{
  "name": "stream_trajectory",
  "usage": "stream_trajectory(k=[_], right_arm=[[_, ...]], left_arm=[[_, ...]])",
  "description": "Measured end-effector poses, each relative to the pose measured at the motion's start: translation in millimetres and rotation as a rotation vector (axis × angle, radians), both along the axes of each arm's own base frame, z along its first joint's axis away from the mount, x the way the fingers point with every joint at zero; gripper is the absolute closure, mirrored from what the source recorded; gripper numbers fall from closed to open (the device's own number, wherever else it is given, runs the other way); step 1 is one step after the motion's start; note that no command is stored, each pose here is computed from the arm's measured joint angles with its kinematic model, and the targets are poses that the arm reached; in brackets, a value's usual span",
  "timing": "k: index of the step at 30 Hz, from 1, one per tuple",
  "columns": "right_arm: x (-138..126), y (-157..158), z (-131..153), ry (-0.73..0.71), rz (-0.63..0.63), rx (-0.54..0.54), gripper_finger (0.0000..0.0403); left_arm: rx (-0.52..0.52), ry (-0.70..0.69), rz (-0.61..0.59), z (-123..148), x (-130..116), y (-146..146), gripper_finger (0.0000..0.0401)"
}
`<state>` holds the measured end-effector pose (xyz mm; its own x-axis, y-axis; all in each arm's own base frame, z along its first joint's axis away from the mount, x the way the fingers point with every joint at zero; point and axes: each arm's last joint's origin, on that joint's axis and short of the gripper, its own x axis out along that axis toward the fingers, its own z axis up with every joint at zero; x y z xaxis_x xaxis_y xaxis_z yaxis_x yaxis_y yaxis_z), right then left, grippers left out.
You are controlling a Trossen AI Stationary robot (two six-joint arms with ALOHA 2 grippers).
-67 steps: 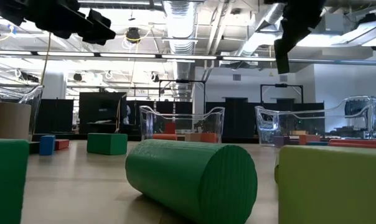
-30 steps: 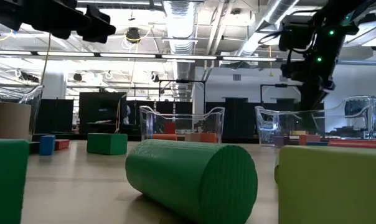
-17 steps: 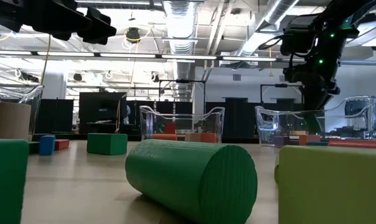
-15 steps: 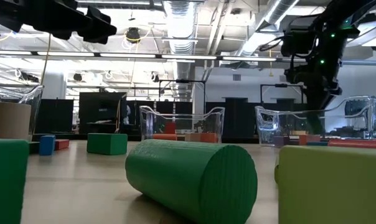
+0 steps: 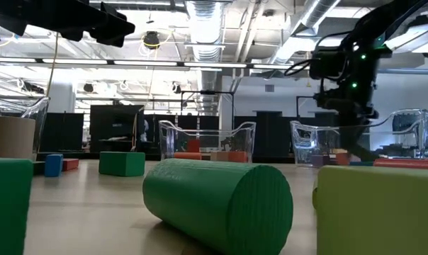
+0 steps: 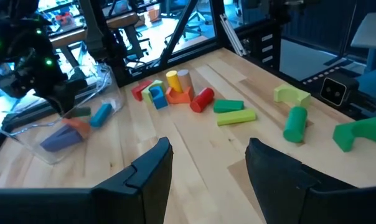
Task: Sort blocks by size
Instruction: Put the green rectangular block into the right transparent bin
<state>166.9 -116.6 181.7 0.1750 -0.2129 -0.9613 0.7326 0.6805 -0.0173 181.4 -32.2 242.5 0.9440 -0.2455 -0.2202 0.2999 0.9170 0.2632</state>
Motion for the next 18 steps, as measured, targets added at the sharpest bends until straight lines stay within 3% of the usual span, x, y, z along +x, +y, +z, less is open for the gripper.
stream_trajectory(k=[9,18], right_arm=[[5,-3,14,-0.086,0.012,-0.067,0.0169],[6,5,52,-0.231,0.036,-0.156,0.0166]], left_arm=[[-0.024,0.005,0.005,0,0,0,0.0207],[-0.016,0.001,0.02,0,0,0,0.0207]])
